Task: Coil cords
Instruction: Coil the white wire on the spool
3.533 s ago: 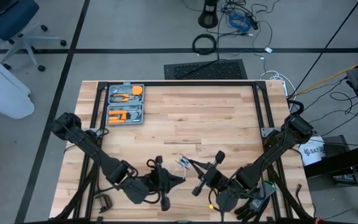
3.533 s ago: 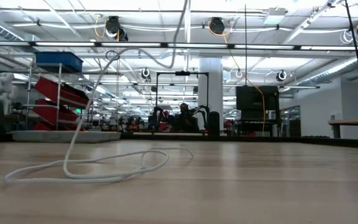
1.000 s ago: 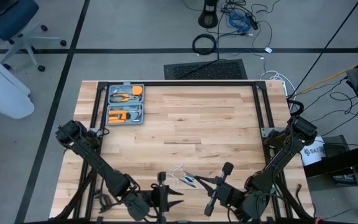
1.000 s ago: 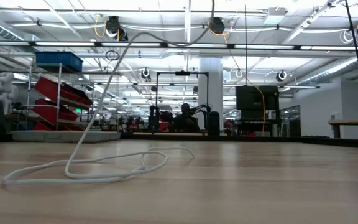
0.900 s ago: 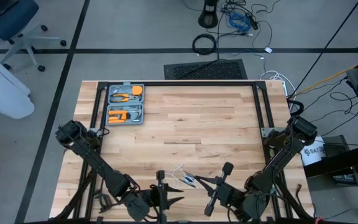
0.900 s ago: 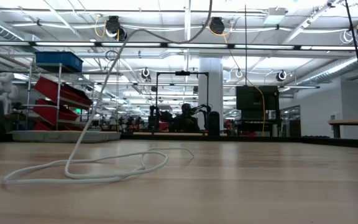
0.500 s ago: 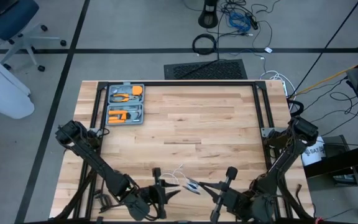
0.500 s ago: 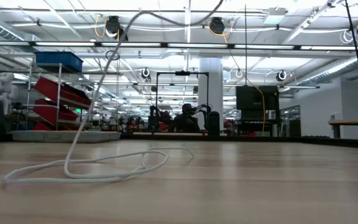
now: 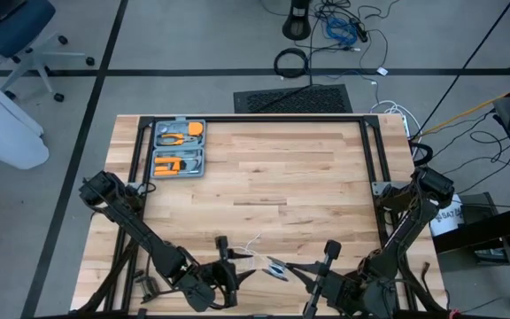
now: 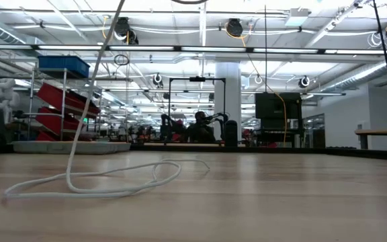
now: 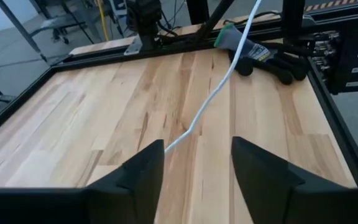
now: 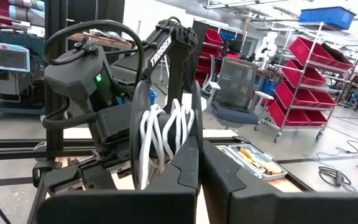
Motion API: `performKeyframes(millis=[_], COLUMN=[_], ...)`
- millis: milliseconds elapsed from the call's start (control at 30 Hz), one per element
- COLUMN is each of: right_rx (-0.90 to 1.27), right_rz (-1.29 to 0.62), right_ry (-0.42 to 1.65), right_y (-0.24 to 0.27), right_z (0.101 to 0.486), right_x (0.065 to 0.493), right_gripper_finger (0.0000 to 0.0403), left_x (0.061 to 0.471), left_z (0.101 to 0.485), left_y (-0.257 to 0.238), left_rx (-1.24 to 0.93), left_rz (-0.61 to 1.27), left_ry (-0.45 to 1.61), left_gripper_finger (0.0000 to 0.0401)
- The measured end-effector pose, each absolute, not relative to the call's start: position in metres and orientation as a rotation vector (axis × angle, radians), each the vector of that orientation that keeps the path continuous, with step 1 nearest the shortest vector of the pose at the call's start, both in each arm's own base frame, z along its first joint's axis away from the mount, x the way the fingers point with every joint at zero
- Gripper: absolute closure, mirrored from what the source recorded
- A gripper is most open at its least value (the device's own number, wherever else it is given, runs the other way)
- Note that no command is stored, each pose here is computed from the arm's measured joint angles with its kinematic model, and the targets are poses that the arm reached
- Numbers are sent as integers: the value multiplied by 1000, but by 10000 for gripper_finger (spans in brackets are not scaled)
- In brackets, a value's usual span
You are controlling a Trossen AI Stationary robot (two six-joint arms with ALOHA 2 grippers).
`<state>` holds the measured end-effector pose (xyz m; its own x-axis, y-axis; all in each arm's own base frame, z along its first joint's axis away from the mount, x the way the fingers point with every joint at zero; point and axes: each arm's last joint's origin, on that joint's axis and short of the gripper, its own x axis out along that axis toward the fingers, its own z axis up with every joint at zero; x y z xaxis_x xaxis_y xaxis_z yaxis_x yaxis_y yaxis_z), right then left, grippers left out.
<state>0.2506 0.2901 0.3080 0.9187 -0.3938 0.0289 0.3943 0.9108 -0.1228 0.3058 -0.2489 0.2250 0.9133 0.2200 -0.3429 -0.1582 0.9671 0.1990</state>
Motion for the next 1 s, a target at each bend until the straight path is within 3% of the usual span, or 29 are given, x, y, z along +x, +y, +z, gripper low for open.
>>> performKeyframes(millis=[1000], right_rx=[-131], right_rz=[-405], right_ry=[-3], right_y=[290], right_z=[308], right_x=[251], right_gripper_finger=[403], left_x=[301], left_z=[216], left_y=[-245], left_rx=[212], left_rz=[187], left_ry=[463], left_gripper_finger=[196])
